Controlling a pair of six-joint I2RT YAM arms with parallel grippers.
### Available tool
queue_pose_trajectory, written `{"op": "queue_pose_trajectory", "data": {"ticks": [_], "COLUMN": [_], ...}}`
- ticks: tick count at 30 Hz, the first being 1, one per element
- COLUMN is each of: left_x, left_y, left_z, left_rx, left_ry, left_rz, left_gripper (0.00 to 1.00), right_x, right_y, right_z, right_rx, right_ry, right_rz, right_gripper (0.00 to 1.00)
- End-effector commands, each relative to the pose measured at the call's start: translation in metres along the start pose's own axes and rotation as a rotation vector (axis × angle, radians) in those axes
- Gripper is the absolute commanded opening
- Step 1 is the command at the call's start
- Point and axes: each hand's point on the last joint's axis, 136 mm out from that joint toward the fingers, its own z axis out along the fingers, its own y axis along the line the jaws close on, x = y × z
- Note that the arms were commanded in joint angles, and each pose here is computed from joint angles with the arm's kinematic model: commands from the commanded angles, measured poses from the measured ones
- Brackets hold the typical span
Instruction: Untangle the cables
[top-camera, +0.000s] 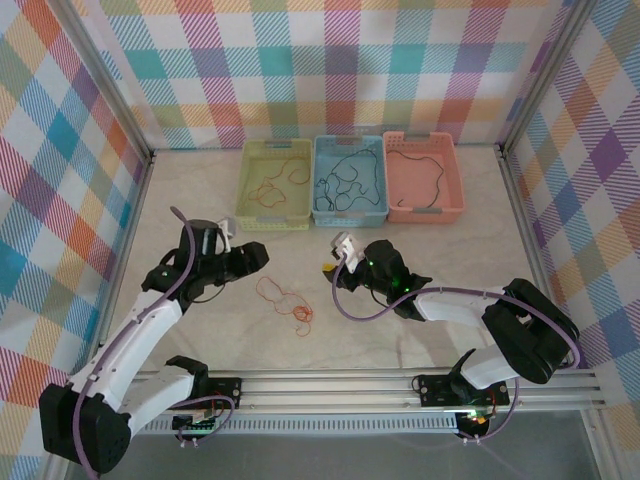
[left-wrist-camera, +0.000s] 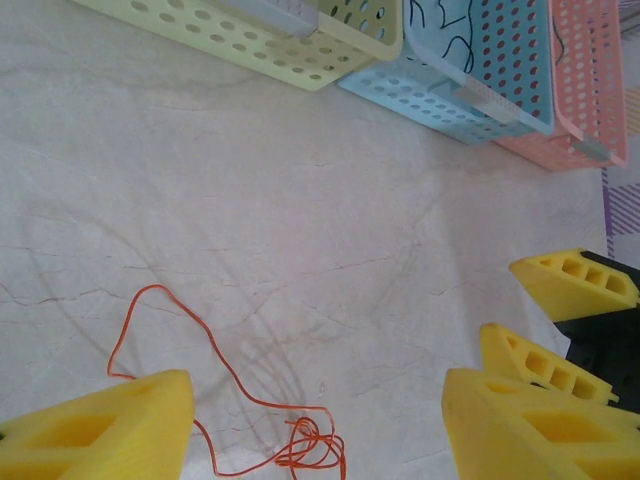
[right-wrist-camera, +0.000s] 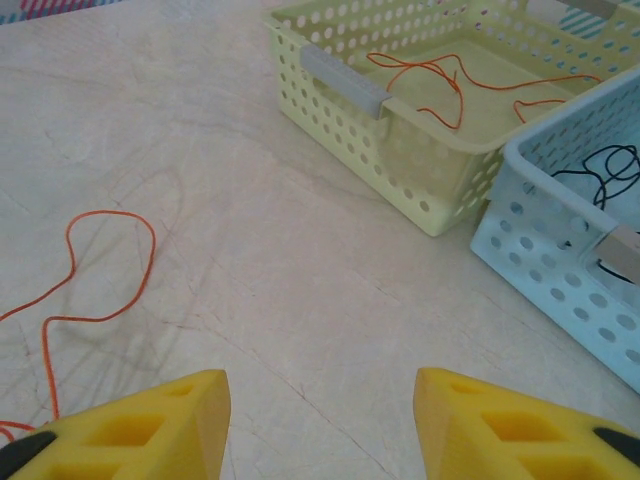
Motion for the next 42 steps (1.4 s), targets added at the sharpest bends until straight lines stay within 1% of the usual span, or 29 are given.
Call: {"op": "queue_pose_trajectory", "data": {"ticks": [1, 7, 12, 17, 18, 21, 29, 35, 42], "left_x": [0.007, 0.019, 0.021, 0.021, 0.017, 0.017, 0.014, 0.014, 0.013], "left_y": [-0.005, 0.002, 0.016, 0.021, 0.018, 0.021, 0.025, 0.025, 0.025], "left_z": [-0.002, 0.007, 0.008, 0.011, 0.011, 0.010, -0.003, -0.004, -0.007], "left_rx": [0.043, 0.062, 0.042, 0.031, 0.047, 0.051, 0.038, 0.035, 0.032], "left_ry": [0.003, 0.013, -0.057, -0.073, -0.099, -0.128, -0.193, -0.201, -0.206], "left_rz": [0.037, 0.043, 0.066, 0.078, 0.086, 0.091, 0.107, 0.108, 0.108], "left_gripper": [0.66, 0.66, 0.67, 0.67, 0.67, 0.67, 0.67, 0.67, 0.68], "right_x": [-0.014, -0.013, -0.011, -0.003, -0.002, 0.004, 0.023, 0.037, 0.052], "right_y": [0.007, 0.020, 0.052, 0.078, 0.083, 0.094, 0.120, 0.129, 0.127], "right_z": [0.002, 0.005, 0.008, 0.014, 0.015, 0.017, 0.026, 0.032, 0.042], "right_rx": [-0.048, -0.125, -0.287, -0.405, -0.426, -0.477, -0.592, -0.626, -0.605], "right_ry": [-0.034, -0.026, -0.015, 0.034, 0.043, 0.075, 0.179, 0.262, 0.351], "right_rz": [0.013, 0.003, -0.045, -0.089, -0.094, -0.114, -0.155, -0.168, -0.169], "right_gripper": [0.53, 0.53, 0.54, 0.56, 0.56, 0.56, 0.58, 0.58, 0.58]}}
